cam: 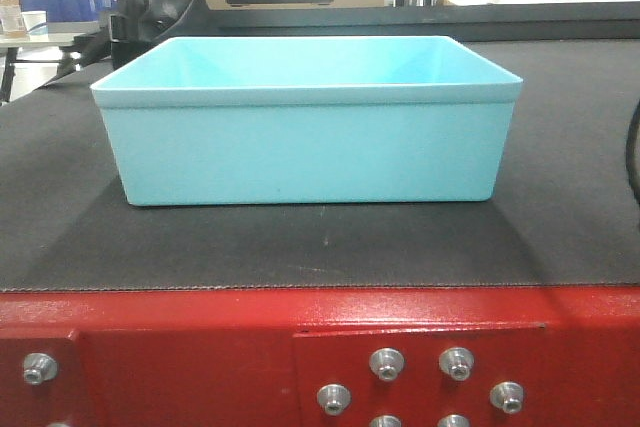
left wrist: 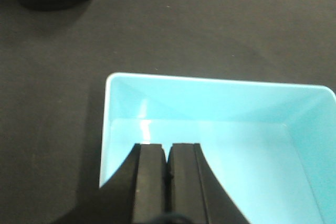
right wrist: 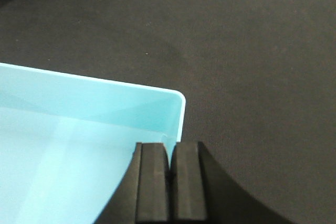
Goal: Fetch blue bin and place on conveyor start
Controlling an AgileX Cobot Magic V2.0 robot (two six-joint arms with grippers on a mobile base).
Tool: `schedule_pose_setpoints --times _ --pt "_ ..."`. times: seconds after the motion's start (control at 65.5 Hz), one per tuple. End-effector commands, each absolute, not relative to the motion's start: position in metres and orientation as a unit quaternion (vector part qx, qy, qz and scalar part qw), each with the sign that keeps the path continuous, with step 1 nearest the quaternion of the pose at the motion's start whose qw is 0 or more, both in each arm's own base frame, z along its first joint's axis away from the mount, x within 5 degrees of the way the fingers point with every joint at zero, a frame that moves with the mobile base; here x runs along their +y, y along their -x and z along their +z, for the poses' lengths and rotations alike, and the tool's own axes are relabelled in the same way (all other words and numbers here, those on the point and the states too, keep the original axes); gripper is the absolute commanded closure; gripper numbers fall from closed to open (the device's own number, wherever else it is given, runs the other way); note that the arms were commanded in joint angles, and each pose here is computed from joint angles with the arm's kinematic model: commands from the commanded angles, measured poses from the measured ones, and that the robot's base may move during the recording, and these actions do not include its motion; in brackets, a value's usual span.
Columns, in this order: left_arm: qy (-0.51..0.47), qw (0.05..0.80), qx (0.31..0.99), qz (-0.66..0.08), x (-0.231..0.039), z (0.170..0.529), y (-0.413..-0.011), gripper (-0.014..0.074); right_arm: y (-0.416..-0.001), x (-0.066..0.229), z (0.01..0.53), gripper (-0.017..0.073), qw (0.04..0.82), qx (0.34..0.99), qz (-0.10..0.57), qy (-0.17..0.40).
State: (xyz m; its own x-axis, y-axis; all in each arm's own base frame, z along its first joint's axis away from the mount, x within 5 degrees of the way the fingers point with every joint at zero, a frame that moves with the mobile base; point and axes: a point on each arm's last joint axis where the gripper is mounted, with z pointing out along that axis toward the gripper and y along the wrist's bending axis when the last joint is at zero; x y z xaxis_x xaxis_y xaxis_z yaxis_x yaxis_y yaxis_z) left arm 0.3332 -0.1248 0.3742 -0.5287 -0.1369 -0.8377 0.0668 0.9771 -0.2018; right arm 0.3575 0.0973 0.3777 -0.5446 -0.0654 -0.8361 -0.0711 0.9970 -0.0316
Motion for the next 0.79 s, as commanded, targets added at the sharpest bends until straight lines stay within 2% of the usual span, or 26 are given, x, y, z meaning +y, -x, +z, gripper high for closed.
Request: schedule_pose_setpoints --times 0.0,0.137,0.412,0.778 --pt "0.014 0.509 0.850 -0.135 -0.122 0.373 -0.321 0.0704 -0.346 0.096 0.386 0.0726 0.498 0.866 0.011 0.052" --pt "-0.001 0.522 0.839 -0.157 -0.116 0.356 -0.296 0.0704 -0.318 0.092 0.368 0.0726 0.523 0.848 0.038 0.072" --pt "-0.021 0.570 0.796 -0.202 -0.097 0.349 -0.237 0.0704 -0.243 0.074 0.337 0.0726 0.554 0.824 0.069 0.095" --pt "-0.018 0.601 0.770 -0.214 -0.068 0.341 -0.167 0.0704 -0.164 0.047 0.363 0.0726 0.635 0.763 0.087 0.083"
